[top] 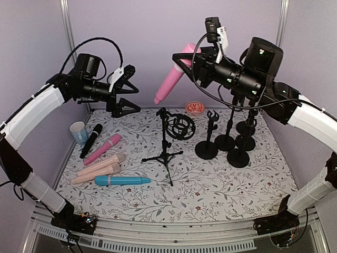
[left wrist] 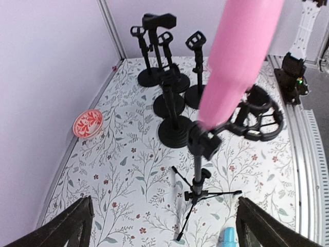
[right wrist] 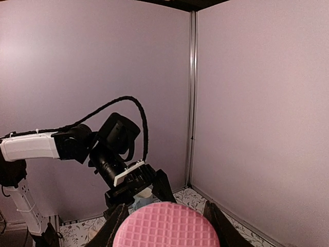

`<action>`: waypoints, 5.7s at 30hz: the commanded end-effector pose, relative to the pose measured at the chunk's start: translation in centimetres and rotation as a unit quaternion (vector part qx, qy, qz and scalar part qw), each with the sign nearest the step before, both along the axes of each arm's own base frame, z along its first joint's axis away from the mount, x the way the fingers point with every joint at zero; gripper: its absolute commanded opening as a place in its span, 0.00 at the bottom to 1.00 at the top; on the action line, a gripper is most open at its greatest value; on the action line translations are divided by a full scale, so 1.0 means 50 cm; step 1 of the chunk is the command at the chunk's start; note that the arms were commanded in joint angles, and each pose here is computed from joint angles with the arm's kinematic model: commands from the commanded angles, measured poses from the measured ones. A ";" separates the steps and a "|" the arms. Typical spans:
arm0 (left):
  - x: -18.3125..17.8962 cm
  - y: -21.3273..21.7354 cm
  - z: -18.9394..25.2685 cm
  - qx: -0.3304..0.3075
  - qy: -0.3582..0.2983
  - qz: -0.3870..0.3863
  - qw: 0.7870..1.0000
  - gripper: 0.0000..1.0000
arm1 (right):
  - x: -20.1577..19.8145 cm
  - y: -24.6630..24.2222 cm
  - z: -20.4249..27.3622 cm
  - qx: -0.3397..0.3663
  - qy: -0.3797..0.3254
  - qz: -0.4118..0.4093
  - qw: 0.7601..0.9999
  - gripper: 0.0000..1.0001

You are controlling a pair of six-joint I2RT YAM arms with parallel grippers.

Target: Remove the microphone from the stand

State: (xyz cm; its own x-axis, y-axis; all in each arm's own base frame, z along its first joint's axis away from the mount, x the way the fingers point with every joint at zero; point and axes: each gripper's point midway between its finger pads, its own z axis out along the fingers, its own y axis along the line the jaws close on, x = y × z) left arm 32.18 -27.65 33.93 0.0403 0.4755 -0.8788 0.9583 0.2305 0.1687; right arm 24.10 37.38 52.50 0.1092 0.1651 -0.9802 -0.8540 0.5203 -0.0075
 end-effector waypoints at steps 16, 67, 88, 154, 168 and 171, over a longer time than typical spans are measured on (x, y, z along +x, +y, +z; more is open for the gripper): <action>-0.108 0.002 0.027 -0.023 0.040 -0.073 0.996 0.61 | 0.050 0.217 -0.048 0.073 0.062 0.136 0.986 0.04; 0.041 0.430 -0.622 0.353 0.180 0.287 0.872 0.17 | -0.120 -0.175 -0.547 -0.078 0.518 0.013 0.851 0.71; 0.027 0.409 -0.600 0.346 0.188 0.278 0.876 0.45 | 0.000 -0.069 -0.649 -0.004 0.508 0.116 0.854 0.59; 0.000 0.278 -0.430 0.280 0.155 0.243 0.916 0.57 | 0.133 0.095 -0.724 0.105 0.597 0.233 0.761 0.26; -0.016 0.287 -0.428 0.286 0.141 0.234 0.918 0.57 | 0.150 0.067 -0.726 0.079 0.573 0.153 0.801 0.04; -0.020 0.288 -0.433 0.286 0.141 0.233 0.919 0.57 | 0.156 0.059 -0.725 0.061 0.554 0.127 0.820 0.03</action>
